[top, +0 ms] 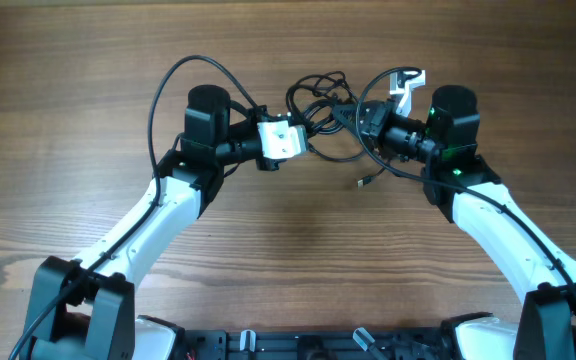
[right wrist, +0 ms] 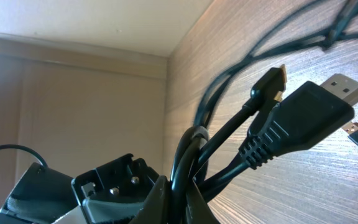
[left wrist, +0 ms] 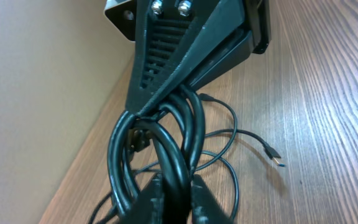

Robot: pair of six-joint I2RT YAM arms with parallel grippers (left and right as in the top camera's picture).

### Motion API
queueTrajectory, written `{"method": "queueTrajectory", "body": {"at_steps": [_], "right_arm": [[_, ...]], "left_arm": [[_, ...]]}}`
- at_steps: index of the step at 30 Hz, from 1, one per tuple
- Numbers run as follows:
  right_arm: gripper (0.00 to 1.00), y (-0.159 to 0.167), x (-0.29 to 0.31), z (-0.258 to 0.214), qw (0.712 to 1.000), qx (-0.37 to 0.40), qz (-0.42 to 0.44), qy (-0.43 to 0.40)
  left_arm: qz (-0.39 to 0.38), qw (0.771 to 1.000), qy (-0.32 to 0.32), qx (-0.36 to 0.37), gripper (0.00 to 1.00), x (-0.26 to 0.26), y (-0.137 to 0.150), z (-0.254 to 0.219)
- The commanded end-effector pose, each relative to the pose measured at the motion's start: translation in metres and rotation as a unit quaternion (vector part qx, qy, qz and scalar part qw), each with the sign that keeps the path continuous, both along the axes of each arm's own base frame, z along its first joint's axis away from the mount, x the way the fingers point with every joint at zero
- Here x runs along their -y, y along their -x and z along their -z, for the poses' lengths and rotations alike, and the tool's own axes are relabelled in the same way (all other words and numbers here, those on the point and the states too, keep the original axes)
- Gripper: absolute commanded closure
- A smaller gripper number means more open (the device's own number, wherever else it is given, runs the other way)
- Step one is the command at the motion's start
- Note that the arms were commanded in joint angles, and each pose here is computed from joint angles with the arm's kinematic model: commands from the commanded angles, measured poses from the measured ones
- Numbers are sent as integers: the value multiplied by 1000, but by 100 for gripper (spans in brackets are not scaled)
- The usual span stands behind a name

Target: Untangle cables

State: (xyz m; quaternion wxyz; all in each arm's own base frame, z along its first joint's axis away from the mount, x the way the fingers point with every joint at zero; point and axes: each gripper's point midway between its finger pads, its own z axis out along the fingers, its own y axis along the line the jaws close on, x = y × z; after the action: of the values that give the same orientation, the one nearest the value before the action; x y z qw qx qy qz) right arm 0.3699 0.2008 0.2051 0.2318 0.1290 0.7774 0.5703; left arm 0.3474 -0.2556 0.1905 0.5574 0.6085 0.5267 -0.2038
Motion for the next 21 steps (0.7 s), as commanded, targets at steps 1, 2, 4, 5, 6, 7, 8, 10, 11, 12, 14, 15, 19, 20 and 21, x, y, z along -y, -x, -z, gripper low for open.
{"method": "queueTrajectory", "body": {"at_steps": [1,2,4,5,6,7,8,10,11,12,14,15,19,20,21], "right_arm": [[96,2,-2,-8,1000,27,-16,3],[96,2,-2,-7,999,28,-17,6],[96,3,-2,-4,1000,21,-17,9],[96,3,-1,-2,999,26,-19,15],[96,4,-1,-2,999,29,-21,18],[96,3,-1,-2,999,33,-21,21],[96,3,-1,-1,999,37,-20,25],[96,1,2,4,999,33,-11,35],[96,0,3,7,999,30,-7,41],[96,0,5,11,999,23,-3,46],[96,1,5,13,998,24,-7,52],[96,1,5,13,998,25,-7,52],[96,2,5,13,998,32,-9,57],[96,2,5,13,998,35,-10,59],[96,2,5,14,998,33,-10,59]], "left_arm": [[-6,1000,-2,3,96,0,-2,-1],[-6,1000,-2,3,96,0,-2,-1],[-6,1000,-2,3,96,0,-2,-1],[-5,1000,-2,3,96,0,-2,-2],[-5,1000,-2,3,96,0,-2,-1],[-5,1000,-2,3,96,0,-2,-2],[-5,1000,-2,3,96,0,-2,-2],[-6,1000,1,7,96,0,-2,-3],[-10,1000,10,4,96,1,-4,-8],[-18,999,27,-5,96,1,-7,-14],[-33,998,59,-14,96,1,-13,-28],[-37,997,68,-17,96,1,-14,-32],[-46,994,88,-37,96,0,-17,-38],[-52,992,103,-51,96,0,-18,-43],[-61,988,122,-68,96,-2,-21,-48]]}}
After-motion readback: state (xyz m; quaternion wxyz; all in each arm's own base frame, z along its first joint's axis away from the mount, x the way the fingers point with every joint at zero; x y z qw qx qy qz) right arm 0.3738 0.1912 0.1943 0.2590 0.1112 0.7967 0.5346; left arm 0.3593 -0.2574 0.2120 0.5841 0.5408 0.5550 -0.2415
